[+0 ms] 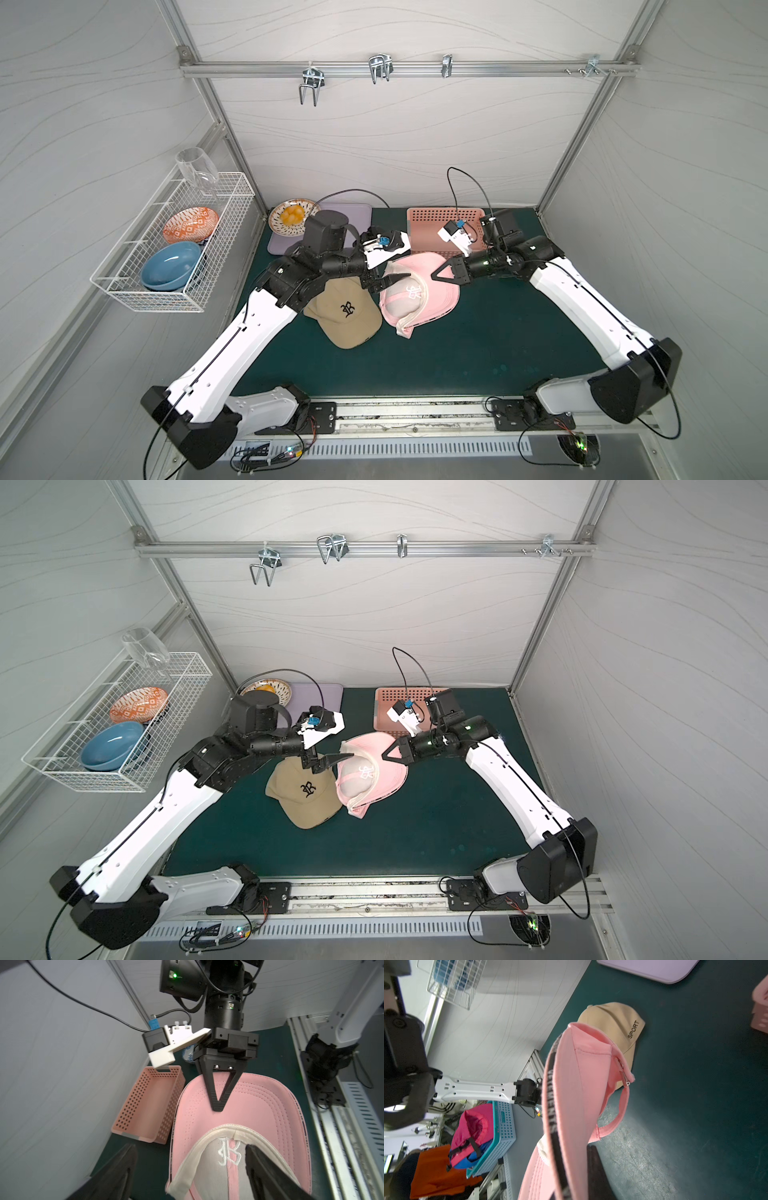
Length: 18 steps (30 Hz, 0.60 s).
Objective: Turn the baseball cap inside out
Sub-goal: Turn over the baseball cap.
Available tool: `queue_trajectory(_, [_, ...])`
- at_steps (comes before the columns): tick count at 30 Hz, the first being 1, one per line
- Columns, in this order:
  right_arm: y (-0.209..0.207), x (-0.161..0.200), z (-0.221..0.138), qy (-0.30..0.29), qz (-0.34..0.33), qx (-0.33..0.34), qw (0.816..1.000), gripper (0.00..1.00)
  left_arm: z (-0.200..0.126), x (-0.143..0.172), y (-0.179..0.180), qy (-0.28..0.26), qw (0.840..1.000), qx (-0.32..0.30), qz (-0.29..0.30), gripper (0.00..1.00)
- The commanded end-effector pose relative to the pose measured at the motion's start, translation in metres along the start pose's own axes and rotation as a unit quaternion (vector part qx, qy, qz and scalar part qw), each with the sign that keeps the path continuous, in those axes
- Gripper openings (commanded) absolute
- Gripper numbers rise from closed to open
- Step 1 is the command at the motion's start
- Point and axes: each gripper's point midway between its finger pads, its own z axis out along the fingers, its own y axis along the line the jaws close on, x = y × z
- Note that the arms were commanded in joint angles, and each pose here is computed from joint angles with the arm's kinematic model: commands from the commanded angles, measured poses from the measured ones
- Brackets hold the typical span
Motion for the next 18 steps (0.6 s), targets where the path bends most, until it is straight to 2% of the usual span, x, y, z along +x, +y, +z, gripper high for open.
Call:
queue_trajectory(1, [0.018,0.007,0.002,0.024,-0.036,-0.016,0.999,0.0,0.006,0.008,-0.027,0.012,0.994,0.099,-0.044,0.83])
queue_trajectory(6, [0.027,0.013,0.005,0.045,-0.06,-0.009,0.997,0.0,0.02,0.017,-0.025,0.023,0.99,0.123,-0.057,0.8])
queue_trajectory(12, [0.033,0.019,0.006,0.058,-0.071,-0.006,0.996,0.0,0.033,0.025,-0.015,0.034,0.99,0.121,-0.07,0.74])
queue_trajectory(15, [0.034,0.021,0.007,0.062,-0.075,-0.005,0.995,0.0,0.038,0.03,-0.011,0.041,0.99,0.113,-0.075,0.74])
queue_trajectory(18, [0.033,0.021,0.007,0.061,-0.074,0.001,0.995,0.0,0.038,0.029,-0.016,0.034,0.988,0.13,-0.074,0.72])
